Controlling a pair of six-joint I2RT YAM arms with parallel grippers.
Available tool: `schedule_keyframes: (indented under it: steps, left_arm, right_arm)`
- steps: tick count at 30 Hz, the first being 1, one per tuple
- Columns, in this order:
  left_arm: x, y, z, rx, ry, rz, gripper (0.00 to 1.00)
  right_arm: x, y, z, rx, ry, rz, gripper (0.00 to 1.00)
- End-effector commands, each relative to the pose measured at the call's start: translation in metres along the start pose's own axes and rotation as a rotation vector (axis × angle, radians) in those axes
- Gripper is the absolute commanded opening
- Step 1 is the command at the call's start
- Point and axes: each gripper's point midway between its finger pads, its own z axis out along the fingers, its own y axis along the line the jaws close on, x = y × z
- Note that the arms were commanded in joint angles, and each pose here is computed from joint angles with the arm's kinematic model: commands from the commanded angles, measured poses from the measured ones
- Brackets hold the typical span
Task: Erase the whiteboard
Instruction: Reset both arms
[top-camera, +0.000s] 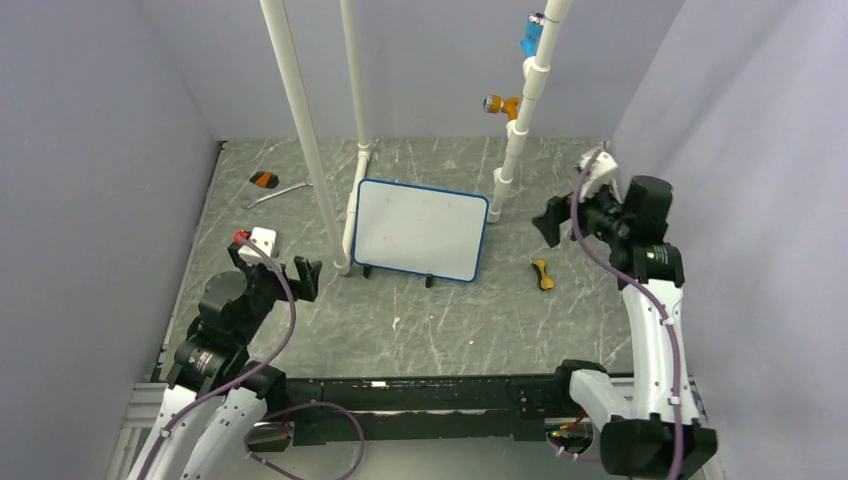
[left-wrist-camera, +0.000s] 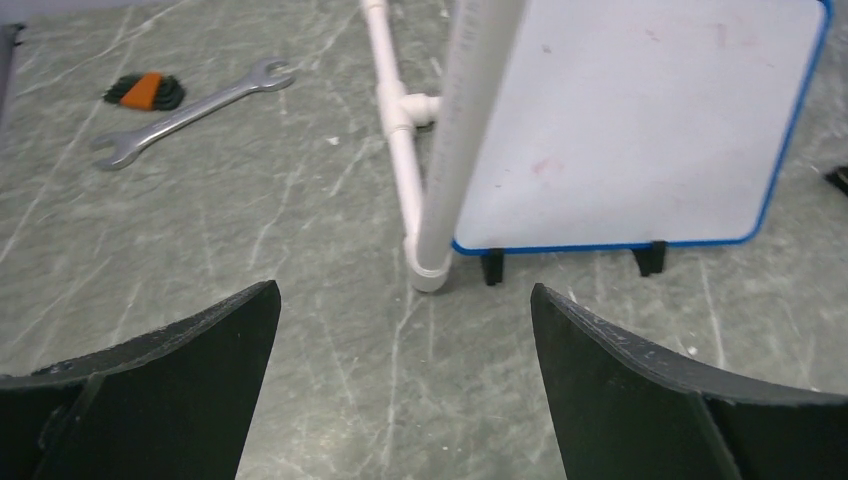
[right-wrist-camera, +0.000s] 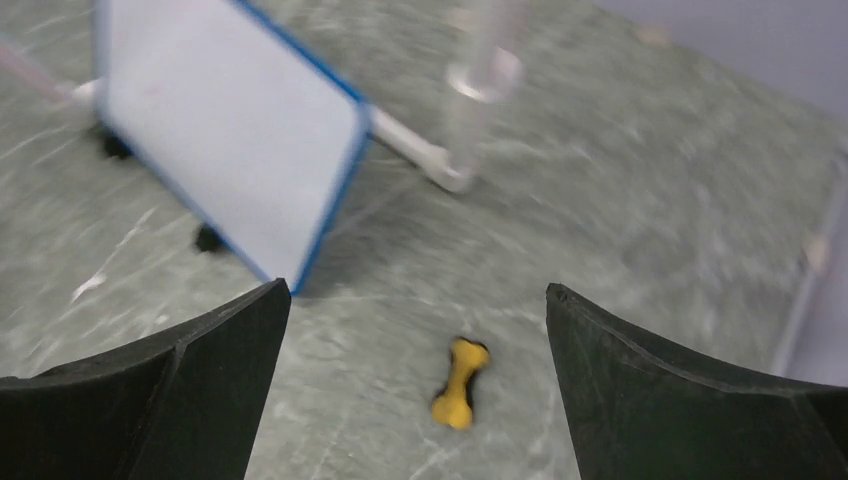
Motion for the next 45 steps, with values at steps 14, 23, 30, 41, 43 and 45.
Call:
schedule_keyframes:
  steps: [14, 23, 30, 41, 43, 45]
  left_arm:
    - [-0.024, 0.090, 0.039, -0.239, 0.024, -0.238, 0.99]
    - [-0.008, 0.084, 0.027, -0.233, -0.001, -0.205, 0.99]
    - [-0.009, 0.082, 0.027, -0.221, -0.008, -0.209, 0.99]
    - [-0.010, 0.081, 0.027, -0.216, -0.013, -0.206, 0.99]
    - [-0.010, 0.081, 0.027, -0.217, -0.013, -0.207, 0.99]
    - [-0.010, 0.082, 0.027, -0.218, -0.012, -0.208, 0.99]
  right_arm:
    - [0.055, -0.133, -0.035, 0.693, -0.142, 0.520, 1.00]
    - [0.062, -0.135, -0.025, 0.677, -0.124, 0.590, 1.00]
    - [0.063, -0.129, -0.019, 0.629, -0.120, 0.584, 1.00]
    - [0.063, -0.127, -0.019, 0.620, -0.122, 0.571, 1.00]
    - [0.063, -0.127, -0.019, 0.618, -0.125, 0.570, 1.00]
    - [0.063, -0.126, -0.019, 0.614, -0.124, 0.568, 1.00]
